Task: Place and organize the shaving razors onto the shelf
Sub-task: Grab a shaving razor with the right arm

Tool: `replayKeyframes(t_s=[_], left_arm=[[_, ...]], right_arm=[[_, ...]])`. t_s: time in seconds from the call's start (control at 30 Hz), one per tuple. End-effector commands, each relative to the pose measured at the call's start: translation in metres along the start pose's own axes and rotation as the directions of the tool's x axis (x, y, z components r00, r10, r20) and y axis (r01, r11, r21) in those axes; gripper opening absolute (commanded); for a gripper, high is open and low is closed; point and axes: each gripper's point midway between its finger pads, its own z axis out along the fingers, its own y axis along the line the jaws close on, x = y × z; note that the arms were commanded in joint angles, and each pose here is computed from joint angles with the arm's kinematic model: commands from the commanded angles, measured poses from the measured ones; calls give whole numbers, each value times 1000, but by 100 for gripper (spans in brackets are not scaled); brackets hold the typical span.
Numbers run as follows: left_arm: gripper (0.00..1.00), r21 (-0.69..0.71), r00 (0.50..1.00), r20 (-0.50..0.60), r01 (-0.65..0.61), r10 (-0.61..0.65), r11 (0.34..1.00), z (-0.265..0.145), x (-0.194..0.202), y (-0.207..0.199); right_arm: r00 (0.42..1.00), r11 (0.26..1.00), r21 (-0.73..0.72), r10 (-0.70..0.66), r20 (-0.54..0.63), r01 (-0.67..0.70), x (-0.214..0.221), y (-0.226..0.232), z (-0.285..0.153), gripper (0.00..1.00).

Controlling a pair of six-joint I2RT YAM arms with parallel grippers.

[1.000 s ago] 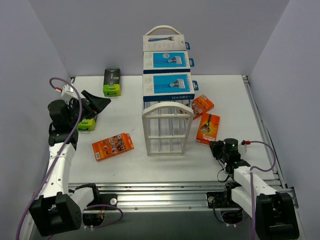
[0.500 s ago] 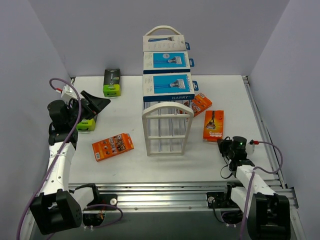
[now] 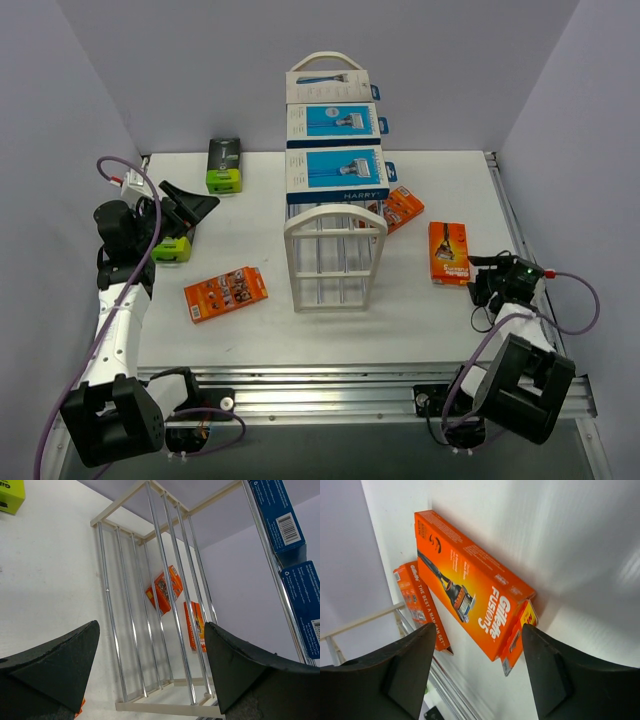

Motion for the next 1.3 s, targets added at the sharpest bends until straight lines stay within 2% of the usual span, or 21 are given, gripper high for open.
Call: replayKeyframes(t_s=[0.0, 0.1, 0.27, 0.57, 0.8, 1.27], left_arm=[[94, 46, 1000, 15, -27, 27, 999, 0, -6, -7], [94, 53, 1000, 15, -27, 26, 998, 0, -6, -9], [94, 55, 1000, 16, -19, 18, 998, 0, -7, -8], [94, 64, 1000, 15, -6, 5, 998, 0, -7, -7], [94, 49, 1000, 26, 2, -3, 999, -2, -11, -3], [94, 35, 1000, 17, 9, -9, 999, 0, -10, 3]], right_arm=[[989, 997, -33, -75, -126, 72, 3, 8, 2, 66], [988, 996, -20, -88, -130, 86, 3, 4, 1, 68], [990, 992, -27, -125, -68, 123, -3, 10, -16, 70], [987, 992, 29, -118, -111, 121, 16, -22, -26, 72], [976, 990, 68, -108, -190, 123, 38, -40, -19, 71], [982, 993, 74, -74, -173, 88, 50, -34, 1, 69]])
